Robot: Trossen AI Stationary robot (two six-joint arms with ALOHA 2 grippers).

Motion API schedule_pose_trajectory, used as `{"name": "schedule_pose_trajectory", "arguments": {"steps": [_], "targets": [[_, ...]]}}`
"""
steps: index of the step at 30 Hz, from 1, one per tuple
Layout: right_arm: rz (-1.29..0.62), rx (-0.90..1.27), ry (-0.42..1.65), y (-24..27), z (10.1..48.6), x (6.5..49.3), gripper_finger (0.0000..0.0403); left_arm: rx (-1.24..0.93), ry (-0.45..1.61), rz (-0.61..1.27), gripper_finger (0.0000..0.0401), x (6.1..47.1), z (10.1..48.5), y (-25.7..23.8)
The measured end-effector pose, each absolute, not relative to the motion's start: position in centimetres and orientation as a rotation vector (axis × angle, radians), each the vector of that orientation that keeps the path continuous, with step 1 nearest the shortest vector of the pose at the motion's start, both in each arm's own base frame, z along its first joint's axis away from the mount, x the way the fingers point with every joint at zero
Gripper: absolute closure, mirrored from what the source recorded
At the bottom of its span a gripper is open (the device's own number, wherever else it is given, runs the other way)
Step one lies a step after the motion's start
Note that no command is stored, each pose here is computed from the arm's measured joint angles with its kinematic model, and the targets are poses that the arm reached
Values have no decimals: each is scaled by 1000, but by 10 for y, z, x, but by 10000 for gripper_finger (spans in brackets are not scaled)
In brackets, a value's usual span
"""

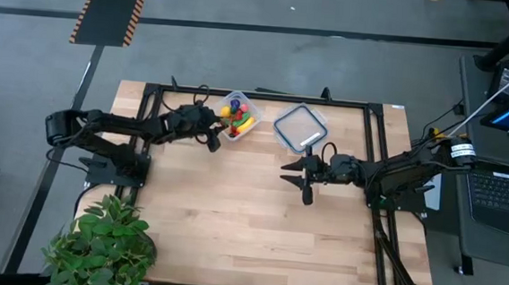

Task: Pick and placing Produce into tupperware
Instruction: Put the strawberry into the transparent container

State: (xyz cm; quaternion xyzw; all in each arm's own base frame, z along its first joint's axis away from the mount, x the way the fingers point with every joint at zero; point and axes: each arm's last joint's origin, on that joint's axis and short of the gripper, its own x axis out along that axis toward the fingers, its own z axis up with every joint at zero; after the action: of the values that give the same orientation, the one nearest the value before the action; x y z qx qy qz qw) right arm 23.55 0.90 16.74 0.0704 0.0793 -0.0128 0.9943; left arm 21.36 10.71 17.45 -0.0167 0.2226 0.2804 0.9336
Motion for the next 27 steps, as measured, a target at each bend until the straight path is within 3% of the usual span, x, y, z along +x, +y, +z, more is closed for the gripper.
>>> {"name": "schedule_pose_trajectory", "arguments": {"steps": [10, 27], "targets": [[-26, 143, 159, 9, 167, 236, 257, -83, 561, 530, 279, 220, 181, 122], [4, 146, 171, 10, 166, 235, 257, -136, 825, 418, 279, 281, 175, 185]]}}
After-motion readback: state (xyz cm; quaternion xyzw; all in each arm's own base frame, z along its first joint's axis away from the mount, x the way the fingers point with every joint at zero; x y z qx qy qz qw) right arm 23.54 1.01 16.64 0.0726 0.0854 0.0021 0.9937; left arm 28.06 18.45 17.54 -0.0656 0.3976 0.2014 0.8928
